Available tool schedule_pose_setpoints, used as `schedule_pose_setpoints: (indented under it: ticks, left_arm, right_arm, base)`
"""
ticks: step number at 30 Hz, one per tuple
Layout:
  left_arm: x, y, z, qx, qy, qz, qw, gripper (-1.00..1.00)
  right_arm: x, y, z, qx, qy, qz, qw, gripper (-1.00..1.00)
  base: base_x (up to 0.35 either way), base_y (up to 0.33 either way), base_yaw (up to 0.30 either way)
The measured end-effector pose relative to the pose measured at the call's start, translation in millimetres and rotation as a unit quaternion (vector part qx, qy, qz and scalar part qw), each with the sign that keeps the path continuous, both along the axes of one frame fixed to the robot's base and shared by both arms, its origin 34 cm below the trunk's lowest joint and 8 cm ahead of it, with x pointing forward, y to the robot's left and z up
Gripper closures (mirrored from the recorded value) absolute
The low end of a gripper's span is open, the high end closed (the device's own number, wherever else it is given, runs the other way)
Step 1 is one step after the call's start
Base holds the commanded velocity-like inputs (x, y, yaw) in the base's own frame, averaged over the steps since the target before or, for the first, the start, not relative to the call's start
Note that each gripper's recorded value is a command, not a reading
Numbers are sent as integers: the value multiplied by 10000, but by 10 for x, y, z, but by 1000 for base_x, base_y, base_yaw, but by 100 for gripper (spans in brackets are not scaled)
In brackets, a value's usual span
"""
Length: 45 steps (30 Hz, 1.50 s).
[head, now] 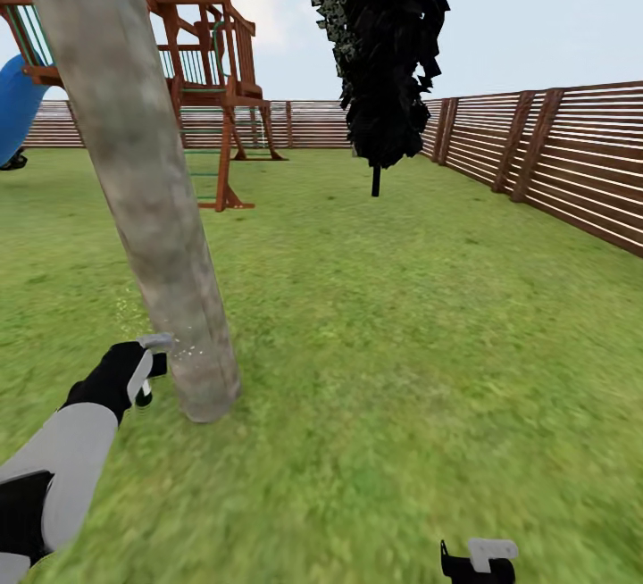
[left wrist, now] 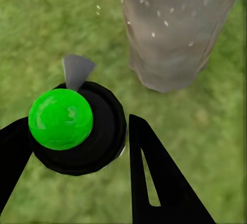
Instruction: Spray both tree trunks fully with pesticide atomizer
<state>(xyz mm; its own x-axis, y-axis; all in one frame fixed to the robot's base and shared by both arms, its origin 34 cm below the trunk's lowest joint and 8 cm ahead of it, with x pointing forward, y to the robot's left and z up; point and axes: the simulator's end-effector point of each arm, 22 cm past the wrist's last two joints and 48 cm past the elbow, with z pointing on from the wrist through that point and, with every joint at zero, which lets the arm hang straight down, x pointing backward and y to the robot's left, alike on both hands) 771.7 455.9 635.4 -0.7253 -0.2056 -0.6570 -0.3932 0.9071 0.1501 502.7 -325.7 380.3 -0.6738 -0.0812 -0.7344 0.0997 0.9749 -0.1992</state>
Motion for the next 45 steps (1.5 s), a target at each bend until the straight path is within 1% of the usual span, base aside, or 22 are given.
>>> schedule_pose_setpoints:
  ticks: [3,6,13,19,26,29,30,33,35,36,37,39,40,41,42,45]
  left_arm:
    - [134,16,204,1,-140,7,9999,100]
    - [202,-13,309,-41,-159,-2,9999,100]
    - [197,-49,292,-18,-122,-42,9999,100]
    - [179,-88,241,-32,-93,-60,9999,100]
    - [140,-16,222,25,-63,-12,10000,100]
    - [122,54,234,156,-35,-13,9999,100]
    - [113,46,219,223,-1,-43,9997,100]
    - [73,-55,94,261,111,-172,9995,100]
    - [53,-141,22,235,160,-243,9993,100]
    - [61,-220,-1,220,168,-295,9992,100]
    - [61,-190,21,288,174,-303,9990,100]
    - [57,-125,52,342,162,-271,9989,100]
    - [48,-73,68,391,167,-242,9988,100]
    - [25,38,95,475,178,-185,9985,100]
    - [21,54,94,456,172,-168,9987,100]
    - [18,-8,52,391,188,-179,9989,100]
  right_arm:
    - [2,9,0,6,-1,2,10000,-100]
    - [8,16,3,10,-11,9,10000,-100]
    - [7,19,2,9,-5,18,10000,-100]
    - [2,3,1,0,-4,3,10000,-100]
    - [1,8,0,6,0,9,10000,-100]
    - [1,15,0,9,0,15,10000,-100]
    - [2,17,0,9,0,17,10000,-100]
    - [2,17,-1,10,1,16,10000,-100]
    - [2,17,-1,11,0,15,10000,-100]
    - [1,17,0,10,0,16,10000,-100]
    - [2,18,0,11,0,16,10000,-100]
    - [2,17,0,9,0,18,10000,-100]
    - [2,17,0,10,-1,17,10000,-100]
    - [2,17,0,10,-1,16,10000,-100]
    - [1,16,0,10,-1,15,10000,-100]
    - [1,16,0,10,0,14,10000,-100]
  base:
    - [0,0,2]
    - [0,0,172]
    - [33,-43,258]
    - [47,-256,20]
    - [21,-274,0]
    - [90,-274,42]
    - [93,-274,223]
    - [98,-274,259]
    - [135,-266,274]
    - [163,-253,273]
    - [166,-250,236]
    - [169,-249,105]
    - [170,-248,23]
    - [170,-248,10]
    - [171,-247,5]
    - [190,-235,1]
